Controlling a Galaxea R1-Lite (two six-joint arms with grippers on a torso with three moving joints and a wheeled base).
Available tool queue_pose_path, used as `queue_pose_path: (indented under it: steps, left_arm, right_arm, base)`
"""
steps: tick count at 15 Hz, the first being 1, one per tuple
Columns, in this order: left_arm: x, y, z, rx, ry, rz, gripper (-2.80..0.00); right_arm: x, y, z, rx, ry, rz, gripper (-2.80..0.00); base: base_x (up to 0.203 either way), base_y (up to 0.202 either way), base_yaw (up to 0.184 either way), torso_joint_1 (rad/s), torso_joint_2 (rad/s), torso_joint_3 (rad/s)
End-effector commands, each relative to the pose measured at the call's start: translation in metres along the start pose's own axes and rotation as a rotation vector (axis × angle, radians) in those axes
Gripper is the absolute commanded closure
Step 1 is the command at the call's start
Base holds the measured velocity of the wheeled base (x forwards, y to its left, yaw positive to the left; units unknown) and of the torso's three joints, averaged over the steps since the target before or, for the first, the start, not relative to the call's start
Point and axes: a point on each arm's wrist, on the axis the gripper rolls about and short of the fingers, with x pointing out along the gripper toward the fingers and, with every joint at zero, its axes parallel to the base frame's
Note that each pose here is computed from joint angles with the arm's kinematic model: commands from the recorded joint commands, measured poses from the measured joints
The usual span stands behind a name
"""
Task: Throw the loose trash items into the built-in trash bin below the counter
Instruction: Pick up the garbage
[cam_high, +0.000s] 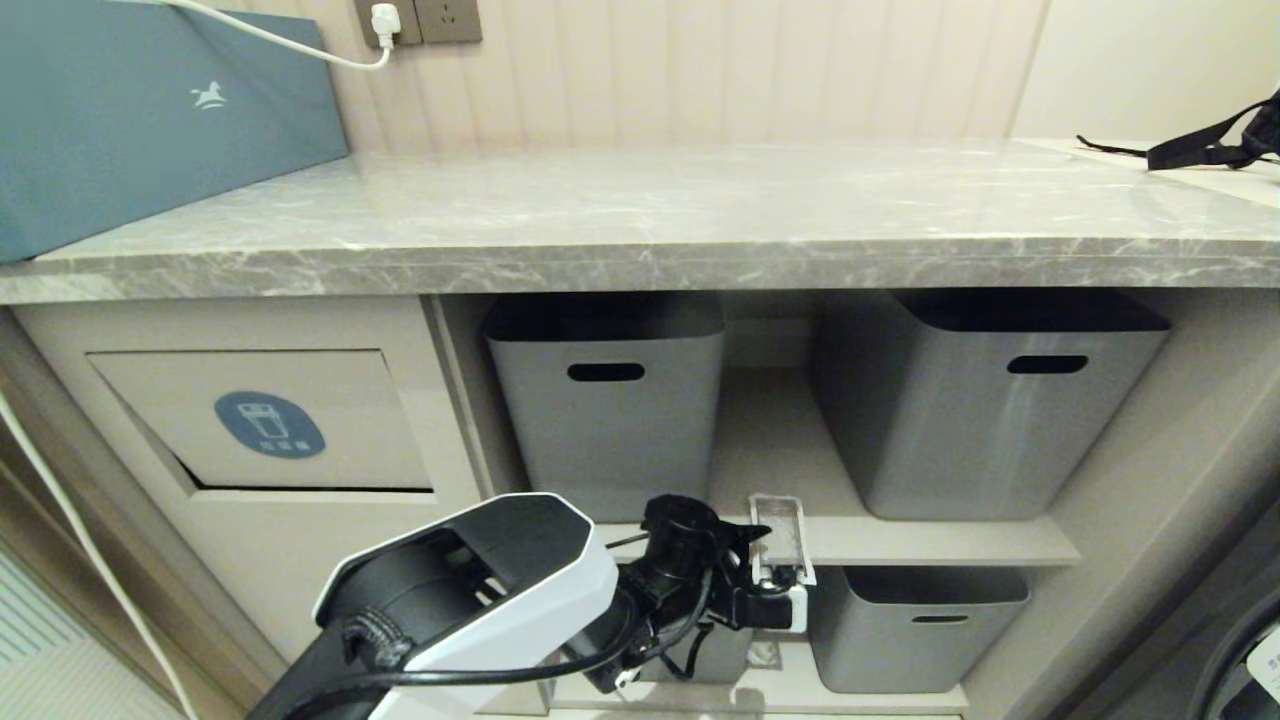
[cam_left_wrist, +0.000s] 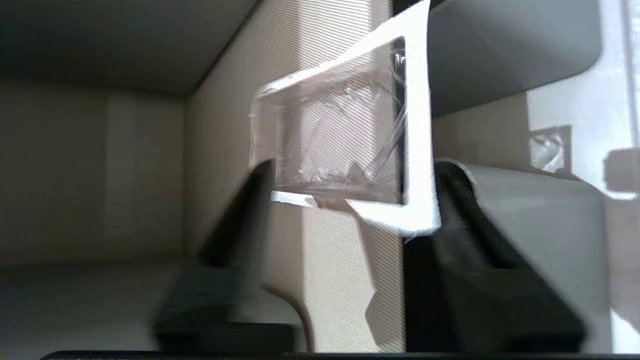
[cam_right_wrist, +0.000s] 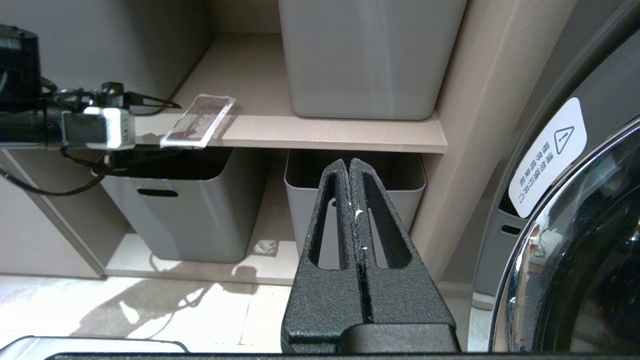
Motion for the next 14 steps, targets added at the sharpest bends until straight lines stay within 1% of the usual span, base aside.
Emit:
queue_pose_path:
  steps: [1,6,7,9,11,12,14]
  left_arm:
    - [0.005,0.003,0.000,0.009,-0.007,0.019,0.00]
    - [0.007,0.003,-0.001,0.006,-0.004,0.020,0.00]
    - [0.005,0.005,0.000,0.006,-0.006,0.021,0.00]
    - [0.002,0.015,0.004,0.005,-0.016,0.043,0.00]
    - [0.000,0.021,-0.003,0.001,0.000,0.055,0.00]
    - [-0.002,0.023,-0.004,-0.011,0.004,0.056,0.00]
    - [-0.015,0.029,0.000,-0.055,0.008,0.048,0.00]
  right_arm:
    - [0.000,0.000,0.000,0.000,-0.001,0.001,0.00]
    - [0.000,0.000,0.000,0.000,-0.001,0.001,0.00]
    - [0.000,0.000,0.000,0.000,-0.002,0.001,0.00]
    - [0.000,0.000,0.000,0.000,-0.002,0.001,0.00]
    - [0.000,0.000,0.000,0.000,-0.002,0.002,0.00]
    - [0.000,0.000,0.000,0.000,-0.002,0.001,0.00]
    - [0.000,0.000,0.000,0.000,-0.002,0.001,0.00]
  base:
    - [0.000,0.000,0.000,0.000,0.00,0.000]
    - [0.000,0.000,0.000,0.000,0.00,0.000]
    - [0.000,0.000,0.000,0.000,0.00,0.000]
    - [0.000,0.000,0.000,0.000,0.00,0.000]
    - [0.000,0.000,0.000,0.000,0.00,0.000]
    - [0.000,0.000,0.000,0.000,0.00,0.000]
    - [0.000,0.000,0.000,0.000,0.00,0.000]
